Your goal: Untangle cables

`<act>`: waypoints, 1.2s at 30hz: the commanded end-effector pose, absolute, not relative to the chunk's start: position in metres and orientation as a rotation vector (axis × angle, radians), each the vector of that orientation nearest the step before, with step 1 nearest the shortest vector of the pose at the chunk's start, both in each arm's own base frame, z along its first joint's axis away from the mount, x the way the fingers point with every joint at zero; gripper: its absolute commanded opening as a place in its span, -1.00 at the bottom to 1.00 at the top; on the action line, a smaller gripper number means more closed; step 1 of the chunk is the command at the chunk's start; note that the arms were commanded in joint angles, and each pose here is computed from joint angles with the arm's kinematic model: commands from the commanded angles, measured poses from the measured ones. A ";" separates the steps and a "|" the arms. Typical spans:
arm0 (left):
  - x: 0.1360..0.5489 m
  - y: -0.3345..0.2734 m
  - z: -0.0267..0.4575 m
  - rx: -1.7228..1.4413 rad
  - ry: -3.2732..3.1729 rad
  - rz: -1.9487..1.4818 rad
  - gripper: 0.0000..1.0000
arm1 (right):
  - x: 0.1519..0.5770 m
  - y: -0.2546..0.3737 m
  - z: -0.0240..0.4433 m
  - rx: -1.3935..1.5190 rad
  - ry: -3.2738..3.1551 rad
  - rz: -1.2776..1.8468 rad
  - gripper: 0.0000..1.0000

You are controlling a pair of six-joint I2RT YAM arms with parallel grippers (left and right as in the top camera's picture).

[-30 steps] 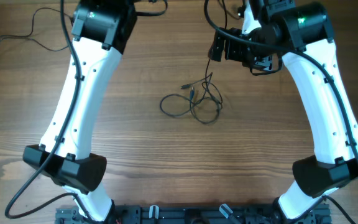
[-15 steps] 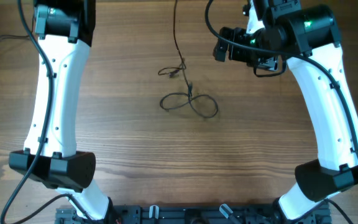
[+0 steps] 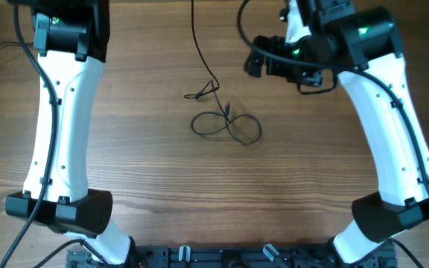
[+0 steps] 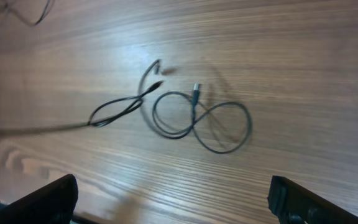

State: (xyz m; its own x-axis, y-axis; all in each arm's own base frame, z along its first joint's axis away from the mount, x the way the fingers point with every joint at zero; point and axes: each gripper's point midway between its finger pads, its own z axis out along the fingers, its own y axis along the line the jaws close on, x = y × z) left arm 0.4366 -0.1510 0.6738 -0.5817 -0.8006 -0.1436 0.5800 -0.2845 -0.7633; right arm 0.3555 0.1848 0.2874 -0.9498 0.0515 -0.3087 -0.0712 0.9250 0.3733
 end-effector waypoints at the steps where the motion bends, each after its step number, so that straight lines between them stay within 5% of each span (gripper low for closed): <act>1: 0.430 -0.143 0.683 -0.341 0.979 -1.908 -0.92 | 0.345 0.214 0.297 -0.190 2.714 0.574 0.99; 19: 0.427 -0.116 0.693 -0.355 0.924 -1.866 -0.92 | 0.413 0.294 0.121 -0.268 2.909 0.440 1.00; 25: 0.419 -0.073 0.699 -0.376 0.934 -1.871 -0.92 | 0.449 0.233 0.118 -0.070 2.816 0.030 1.00; 32: 0.391 -0.021 0.715 -0.333 0.924 -1.734 -0.92 | 0.463 0.159 0.114 0.131 2.875 -0.050 1.00; 36: 0.419 -0.001 0.684 -0.511 1.036 -1.697 -0.92 | 0.460 0.127 0.111 0.289 2.907 -0.087 0.99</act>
State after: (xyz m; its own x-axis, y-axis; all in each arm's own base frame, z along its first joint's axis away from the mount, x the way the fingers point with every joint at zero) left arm 0.4129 -0.0089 0.6981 -0.3590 -0.9176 -0.1708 0.6272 -0.1017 -0.7722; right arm 0.4605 0.1450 0.1181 -0.9629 0.1211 -0.2411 0.1258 0.9920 -0.0043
